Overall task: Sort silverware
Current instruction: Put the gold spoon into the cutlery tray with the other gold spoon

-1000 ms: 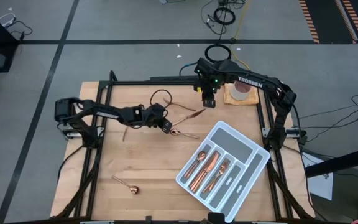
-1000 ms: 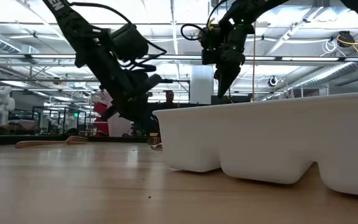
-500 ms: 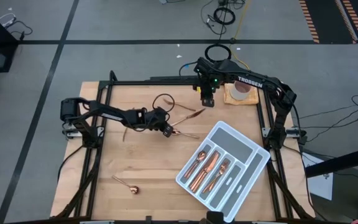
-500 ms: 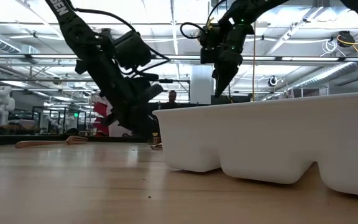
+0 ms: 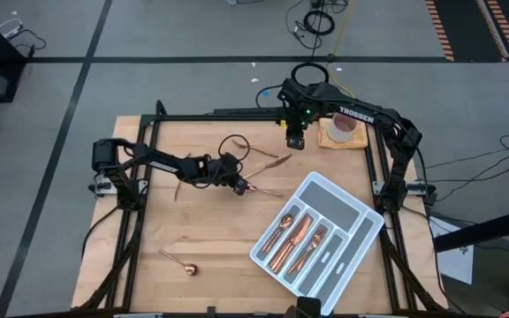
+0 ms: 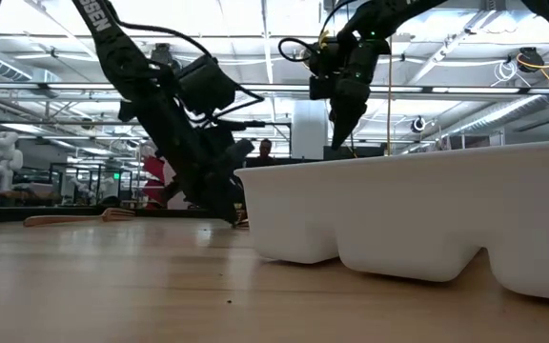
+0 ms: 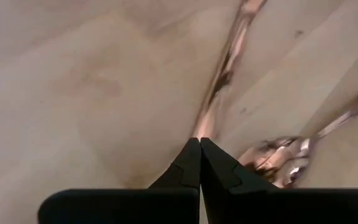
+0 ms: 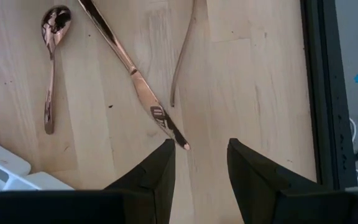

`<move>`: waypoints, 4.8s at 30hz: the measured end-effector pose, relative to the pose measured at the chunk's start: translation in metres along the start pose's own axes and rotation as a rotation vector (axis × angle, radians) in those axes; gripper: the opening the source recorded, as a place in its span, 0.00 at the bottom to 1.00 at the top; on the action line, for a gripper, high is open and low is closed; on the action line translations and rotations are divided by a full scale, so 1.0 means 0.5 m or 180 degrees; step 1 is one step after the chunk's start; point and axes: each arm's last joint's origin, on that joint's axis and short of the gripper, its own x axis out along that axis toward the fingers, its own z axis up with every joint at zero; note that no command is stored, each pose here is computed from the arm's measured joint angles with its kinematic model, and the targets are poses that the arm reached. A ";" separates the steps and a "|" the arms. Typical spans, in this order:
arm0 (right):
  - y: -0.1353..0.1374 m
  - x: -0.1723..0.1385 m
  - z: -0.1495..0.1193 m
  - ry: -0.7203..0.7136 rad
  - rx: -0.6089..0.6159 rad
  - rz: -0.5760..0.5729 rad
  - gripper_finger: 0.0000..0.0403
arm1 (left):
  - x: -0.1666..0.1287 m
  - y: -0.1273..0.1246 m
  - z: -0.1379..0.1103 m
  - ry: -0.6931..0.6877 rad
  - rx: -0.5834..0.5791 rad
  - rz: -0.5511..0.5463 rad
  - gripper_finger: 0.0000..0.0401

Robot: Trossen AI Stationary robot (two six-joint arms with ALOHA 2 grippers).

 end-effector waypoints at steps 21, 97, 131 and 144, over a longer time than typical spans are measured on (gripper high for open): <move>-0.095 0.026 -0.057 -0.0360 0.2348 0.0614 0.35 | 0.034 0.006 -0.023 0.0252 -0.0037 0.0094 0.00; 0.164 0.335 0.067 0.0746 -0.1131 0.0195 0.52 | 0.041 -0.002 -0.044 0.0468 0.0596 -0.0154 0.00; 0.178 0.248 0.072 0.0722 -0.0800 0.0060 0.01 | -0.076 0.001 -0.022 0.0651 0.0474 0.0017 0.08; 0.200 0.286 0.083 0.0594 -0.1143 0.0159 0.41 | -0.077 0.001 -0.019 0.0592 0.0524 0.0049 0.08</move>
